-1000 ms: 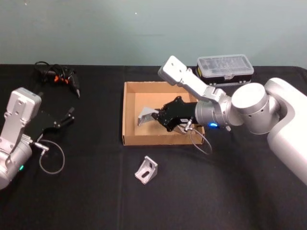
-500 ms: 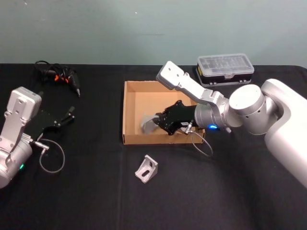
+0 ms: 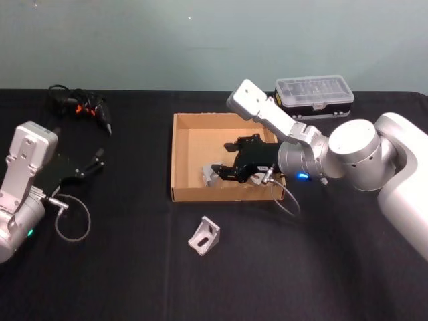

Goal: Use one hand to pick up the angle iron from the table and place it into the box.

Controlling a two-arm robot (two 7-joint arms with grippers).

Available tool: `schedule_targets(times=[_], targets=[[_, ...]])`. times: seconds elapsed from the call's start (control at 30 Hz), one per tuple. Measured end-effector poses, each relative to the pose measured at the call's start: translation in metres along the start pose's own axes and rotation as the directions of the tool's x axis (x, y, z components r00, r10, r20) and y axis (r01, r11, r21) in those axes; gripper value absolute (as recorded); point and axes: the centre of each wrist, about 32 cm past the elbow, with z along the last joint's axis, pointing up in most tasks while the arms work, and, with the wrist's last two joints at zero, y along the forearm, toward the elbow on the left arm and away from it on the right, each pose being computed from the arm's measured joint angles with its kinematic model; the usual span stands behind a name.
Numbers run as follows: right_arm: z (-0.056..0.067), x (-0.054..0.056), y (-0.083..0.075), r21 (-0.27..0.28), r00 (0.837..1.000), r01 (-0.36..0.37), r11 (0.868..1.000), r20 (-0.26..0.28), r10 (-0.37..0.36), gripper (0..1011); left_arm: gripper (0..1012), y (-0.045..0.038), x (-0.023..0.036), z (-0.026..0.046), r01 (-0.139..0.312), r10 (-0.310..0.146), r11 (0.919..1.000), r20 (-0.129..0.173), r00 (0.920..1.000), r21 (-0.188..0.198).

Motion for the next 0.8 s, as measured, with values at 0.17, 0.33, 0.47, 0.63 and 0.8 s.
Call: schedule_targets(times=[0.17, 0.33, 0.47, 0.63, 0.8], targets=[[0.001, -0.002, -0.009, 0.028, 1.000, 0.018, 0.999, 0.004, -0.018, 726, 1000, 0.0000, 0.0000, 0.0000, 0.000, 0.000, 1.0000, 0.000, 1.0000, 0.000], [0.002, -0.007, -0.023, 0.067, 0.999, 0.040, 0.997, 0.005, -0.040, 868, 1000, 0.0000, 0.0000, 0.0000, 0.000, 0.000, 1.0000, 0.000, 1.0000, 0.000], [0.005, -0.012, -0.037, 0.103, 0.999, 0.051, 0.993, 0.010, -0.052, 969, 1000, 0.0000, 0.0000, 0.0000, 0.000, 0.000, 1.0000, 0.000, 1.0000, 0.000], [0.005, -0.023, -0.057, 0.152, 0.998, 0.054, 0.987, 0.013, -0.057, 1003, 1000, 0.0000, 0.0000, 0.0000, 0.000, 0.000, 1.0000, 0.000, 1.0000, 0.000], [0.004, -0.034, -0.070, 0.182, 0.999, 0.044, 0.982, 0.013, -0.047, 1003, 1000, 0.0000, 0.0000, 0.0000, 0.000, 0.000, 1.0000, 0.000, 1.0000, 0.000]])
